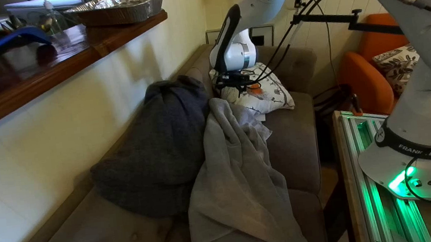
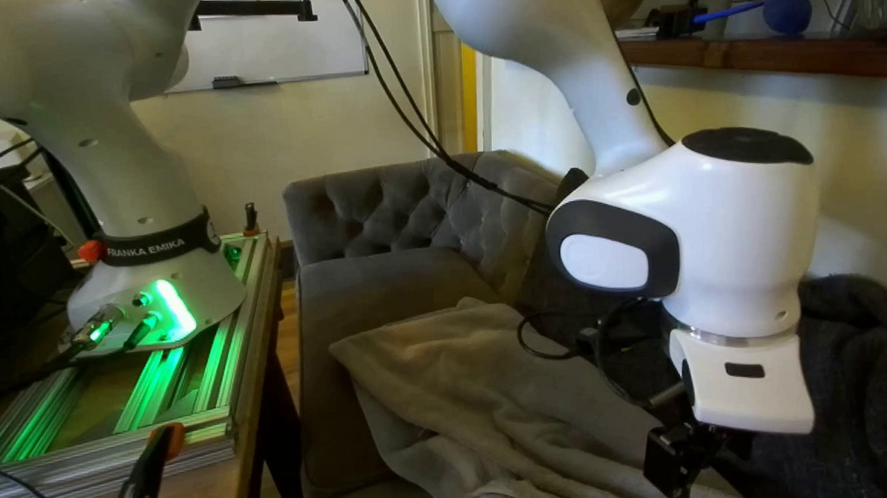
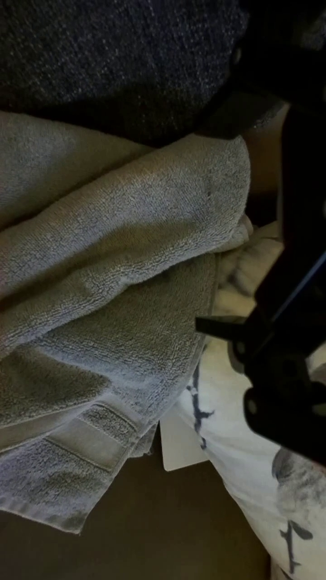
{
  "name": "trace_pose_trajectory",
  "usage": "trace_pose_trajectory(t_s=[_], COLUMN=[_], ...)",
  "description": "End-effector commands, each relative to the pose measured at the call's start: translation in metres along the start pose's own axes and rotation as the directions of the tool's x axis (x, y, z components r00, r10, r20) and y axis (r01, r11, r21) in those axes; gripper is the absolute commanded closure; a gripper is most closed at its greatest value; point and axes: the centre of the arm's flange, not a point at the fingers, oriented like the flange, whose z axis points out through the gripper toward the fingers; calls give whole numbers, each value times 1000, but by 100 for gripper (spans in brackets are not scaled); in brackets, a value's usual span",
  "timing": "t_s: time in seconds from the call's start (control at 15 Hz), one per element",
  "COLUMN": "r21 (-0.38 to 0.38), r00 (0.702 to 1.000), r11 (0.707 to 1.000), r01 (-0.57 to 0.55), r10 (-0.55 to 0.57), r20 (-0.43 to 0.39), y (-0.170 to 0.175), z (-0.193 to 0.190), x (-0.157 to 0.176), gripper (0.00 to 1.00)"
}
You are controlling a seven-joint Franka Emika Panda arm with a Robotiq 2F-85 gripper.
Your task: Fold the grey towel from top to bottom.
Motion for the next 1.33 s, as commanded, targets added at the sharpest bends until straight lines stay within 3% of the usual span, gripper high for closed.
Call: trace_pose_trajectory(t_s=[0.0,0.47,0.67,0.87,1.0,1.2,1.27], r21=[54,82,74,62,48,41,41], r00=[997,984,979,978,975,971,969], r11=[995,982,979,978,976,971,969], r01=[79,169,190,198,213,237,242], r10=[-80,-173,-195,-202,-215,-238,-243], r20=[19,50,63,59,47,33,31], y=[1,-4,-6,-3,-1,-1,-2], z=[21,58,75,88,95,103,106], x=[27,41,36,37,38,39,39], gripper=[0,0,34,57,63,63,68])
